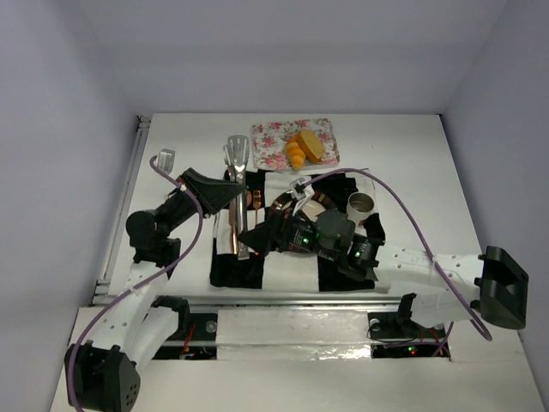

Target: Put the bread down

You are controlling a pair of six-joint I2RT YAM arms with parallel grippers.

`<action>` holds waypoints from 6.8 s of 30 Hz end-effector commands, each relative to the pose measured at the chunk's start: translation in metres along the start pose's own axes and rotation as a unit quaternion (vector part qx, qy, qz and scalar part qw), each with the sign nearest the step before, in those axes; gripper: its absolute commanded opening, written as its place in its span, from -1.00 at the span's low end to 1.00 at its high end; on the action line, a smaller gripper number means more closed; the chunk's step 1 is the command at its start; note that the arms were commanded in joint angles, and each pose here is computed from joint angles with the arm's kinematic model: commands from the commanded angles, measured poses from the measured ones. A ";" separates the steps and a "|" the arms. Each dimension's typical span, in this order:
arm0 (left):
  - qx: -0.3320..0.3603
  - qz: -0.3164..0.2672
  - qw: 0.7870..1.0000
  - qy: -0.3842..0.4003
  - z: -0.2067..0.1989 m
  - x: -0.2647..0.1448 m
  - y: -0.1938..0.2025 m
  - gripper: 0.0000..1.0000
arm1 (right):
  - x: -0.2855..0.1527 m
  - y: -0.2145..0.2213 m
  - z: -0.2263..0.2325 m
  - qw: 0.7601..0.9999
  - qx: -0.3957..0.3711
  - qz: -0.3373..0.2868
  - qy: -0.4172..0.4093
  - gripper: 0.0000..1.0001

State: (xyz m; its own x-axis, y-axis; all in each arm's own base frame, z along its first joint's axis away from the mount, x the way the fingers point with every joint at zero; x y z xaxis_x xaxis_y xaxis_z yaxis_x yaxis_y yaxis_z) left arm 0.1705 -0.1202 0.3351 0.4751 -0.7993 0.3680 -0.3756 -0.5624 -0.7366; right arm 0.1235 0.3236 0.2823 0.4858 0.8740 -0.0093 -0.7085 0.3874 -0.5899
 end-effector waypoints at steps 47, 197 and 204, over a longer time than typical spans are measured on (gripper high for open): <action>0.033 0.003 0.985 0.168 -0.054 -0.020 0.019 0.60 | 0.004 -0.014 0.008 0.996 0.084 -0.032 -0.023 -0.06; 0.236 0.073 0.919 -0.308 0.015 -0.066 0.028 0.72 | 0.041 -0.140 -0.246 0.857 -0.026 0.127 0.499 -0.33; 0.235 0.076 0.920 -0.306 0.016 -0.065 0.028 0.72 | 0.012 -0.156 -0.194 0.881 -0.041 0.076 0.466 -0.54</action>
State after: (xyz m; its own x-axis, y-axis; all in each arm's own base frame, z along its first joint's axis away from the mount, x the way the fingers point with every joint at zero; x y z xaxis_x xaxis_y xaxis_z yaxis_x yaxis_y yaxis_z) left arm 0.1396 -0.0785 0.2755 0.8640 -0.4962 -0.0854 -0.1986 -0.1801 -0.9634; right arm 0.3445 0.2201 0.1703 0.5178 0.2180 -0.8272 -0.8542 0.1842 -0.4862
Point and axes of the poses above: each gripper's point midway between its finger pads, its own x axis out along the fingers, its own z axis along the line the jaws close on, y = z × x, the point moved 9 cm from there along -x, back along the fingers, and after that the axes turned 9 degrees about x, right-handed, at the moved point
